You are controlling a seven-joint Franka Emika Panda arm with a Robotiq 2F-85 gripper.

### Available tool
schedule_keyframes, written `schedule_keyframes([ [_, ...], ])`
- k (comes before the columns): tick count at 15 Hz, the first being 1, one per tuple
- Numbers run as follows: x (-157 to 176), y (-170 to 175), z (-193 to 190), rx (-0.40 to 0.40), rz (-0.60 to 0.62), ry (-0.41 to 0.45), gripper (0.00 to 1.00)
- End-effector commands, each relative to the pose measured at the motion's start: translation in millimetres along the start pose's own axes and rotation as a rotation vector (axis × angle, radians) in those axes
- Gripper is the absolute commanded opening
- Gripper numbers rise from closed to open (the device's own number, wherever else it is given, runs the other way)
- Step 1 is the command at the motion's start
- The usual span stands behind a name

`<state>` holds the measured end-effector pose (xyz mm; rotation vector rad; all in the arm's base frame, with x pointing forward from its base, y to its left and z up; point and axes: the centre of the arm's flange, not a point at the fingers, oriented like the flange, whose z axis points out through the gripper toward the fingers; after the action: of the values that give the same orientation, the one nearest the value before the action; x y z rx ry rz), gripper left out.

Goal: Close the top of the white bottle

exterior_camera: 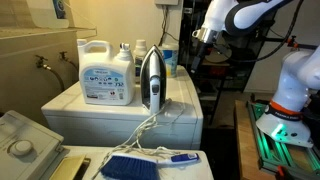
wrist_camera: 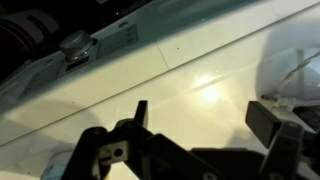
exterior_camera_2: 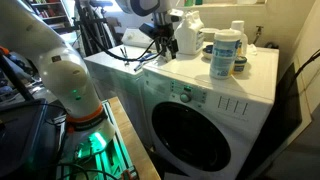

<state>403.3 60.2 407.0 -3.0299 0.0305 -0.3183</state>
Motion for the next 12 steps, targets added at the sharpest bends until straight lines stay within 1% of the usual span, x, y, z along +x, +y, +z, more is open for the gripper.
schedule_keyframes([
  [1, 0, 0, 1, 0.0, 0.0, -0.001, 1.0],
  [2, -1, 0, 1, 0.0, 0.0, -0.003, 1.0],
  [3, 1, 0, 0, -0.019, -0.004, -0.005, 1.0],
  [5, 9, -1, -6, -0.117, -0.054, -0.007, 1.0],
  [6, 14, -2, -11, -0.193, -0.089, -0.013, 1.0],
  [12, 41, -20, -25, -0.493, -0.295, 0.01, 1.0],
])
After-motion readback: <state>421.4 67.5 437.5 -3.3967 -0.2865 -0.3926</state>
